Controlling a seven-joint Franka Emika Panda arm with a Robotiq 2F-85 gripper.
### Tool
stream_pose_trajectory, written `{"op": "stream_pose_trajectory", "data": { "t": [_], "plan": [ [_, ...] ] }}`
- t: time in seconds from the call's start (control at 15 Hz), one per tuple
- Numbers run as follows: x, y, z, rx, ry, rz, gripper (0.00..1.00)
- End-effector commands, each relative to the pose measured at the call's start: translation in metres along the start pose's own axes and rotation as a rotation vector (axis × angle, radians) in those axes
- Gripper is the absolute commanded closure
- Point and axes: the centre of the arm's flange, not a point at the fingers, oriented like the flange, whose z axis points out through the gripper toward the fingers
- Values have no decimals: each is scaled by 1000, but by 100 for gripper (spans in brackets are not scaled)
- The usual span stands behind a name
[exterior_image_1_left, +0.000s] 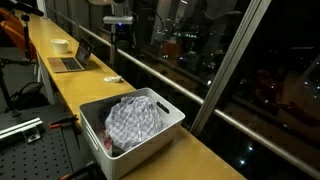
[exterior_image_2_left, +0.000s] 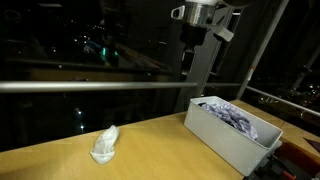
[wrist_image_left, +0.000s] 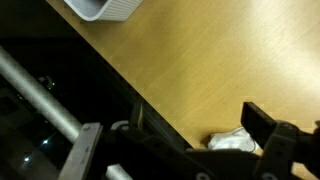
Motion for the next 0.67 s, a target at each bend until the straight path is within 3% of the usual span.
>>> {"op": "stream_pose_trajectory", "data": {
  "t": [0.0, 0.6],
  "plan": [
    [43, -11, 11, -18, -36, -54, 0],
    [90, -58, 62, -80, -51, -203, 0]
  ]
}}
